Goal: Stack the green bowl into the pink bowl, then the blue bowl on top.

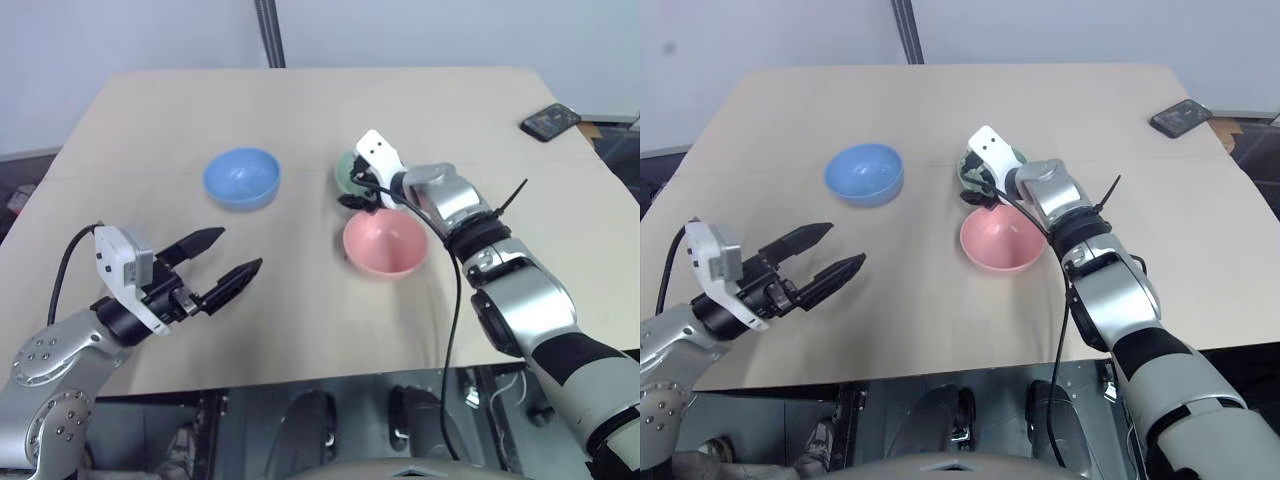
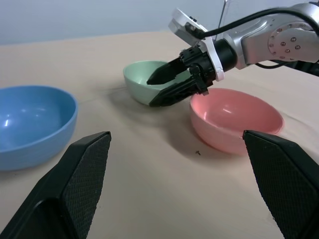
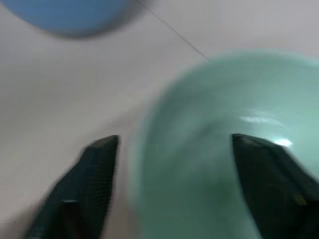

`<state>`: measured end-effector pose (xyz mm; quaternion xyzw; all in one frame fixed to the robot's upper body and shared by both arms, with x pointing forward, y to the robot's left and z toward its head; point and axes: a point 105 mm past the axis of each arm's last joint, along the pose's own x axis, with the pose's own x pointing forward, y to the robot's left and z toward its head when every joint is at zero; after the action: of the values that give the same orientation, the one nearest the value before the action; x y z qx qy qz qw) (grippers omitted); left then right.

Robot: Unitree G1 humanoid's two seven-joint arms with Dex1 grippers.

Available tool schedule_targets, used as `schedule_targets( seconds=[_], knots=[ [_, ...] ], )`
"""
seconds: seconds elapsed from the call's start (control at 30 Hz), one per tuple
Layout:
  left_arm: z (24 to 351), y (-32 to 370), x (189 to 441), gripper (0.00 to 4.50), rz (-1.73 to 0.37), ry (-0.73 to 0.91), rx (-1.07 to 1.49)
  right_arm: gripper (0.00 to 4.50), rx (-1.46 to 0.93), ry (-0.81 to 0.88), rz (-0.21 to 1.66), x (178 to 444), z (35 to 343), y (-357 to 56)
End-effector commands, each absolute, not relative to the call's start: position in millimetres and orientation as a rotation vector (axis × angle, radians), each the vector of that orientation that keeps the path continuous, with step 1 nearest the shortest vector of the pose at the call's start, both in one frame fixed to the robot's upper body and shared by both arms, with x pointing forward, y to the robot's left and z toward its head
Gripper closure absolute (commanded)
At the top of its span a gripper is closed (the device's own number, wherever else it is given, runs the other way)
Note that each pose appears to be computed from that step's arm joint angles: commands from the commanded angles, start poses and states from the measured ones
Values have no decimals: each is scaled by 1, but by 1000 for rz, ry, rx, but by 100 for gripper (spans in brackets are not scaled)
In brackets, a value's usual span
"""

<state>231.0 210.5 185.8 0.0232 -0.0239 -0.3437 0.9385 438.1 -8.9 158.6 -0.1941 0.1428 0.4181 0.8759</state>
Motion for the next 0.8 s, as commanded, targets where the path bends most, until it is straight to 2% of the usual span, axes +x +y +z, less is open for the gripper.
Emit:
schedule_targets(
  seconds=[0.03, 0.1, 0.17, 0.2, 0.33, 0.43, 0.57, 0.67, 0.8],
  knots=[
    [200, 206, 225, 0, -705, -112, 87, 238, -427, 197, 875, 442, 185, 1],
    [200, 206, 225, 0, -703, -112, 86, 319, -435, 184, 886, 441, 188, 4],
    [200, 205, 225, 0, -702, -113, 86, 319, -438, 159, 907, 439, 197, 7],
    [200, 205, 226, 0, -703, -114, 85, 376, -435, 138, 920, 437, 204, 9],
    [199, 204, 229, 0, -707, -117, 82, 376, -404, 45, 979, 426, 234, 9],
    [199, 203, 231, 0, -713, -118, 80, 376, -409, -11, 1063, 404, 247, -3],
    [197, 204, 236, 0, -724, -117, 72, 376, -446, 22, 1113, 374, 243, -25],
    [197, 200, 242, 0, -746, -124, 64, 376, -461, 32, 1102, 371, 238, -25],
    [198, 195, 247, 0, -767, -133, 61, 252, -470, 32, 1021, 385, 228, -17]
  ],
)
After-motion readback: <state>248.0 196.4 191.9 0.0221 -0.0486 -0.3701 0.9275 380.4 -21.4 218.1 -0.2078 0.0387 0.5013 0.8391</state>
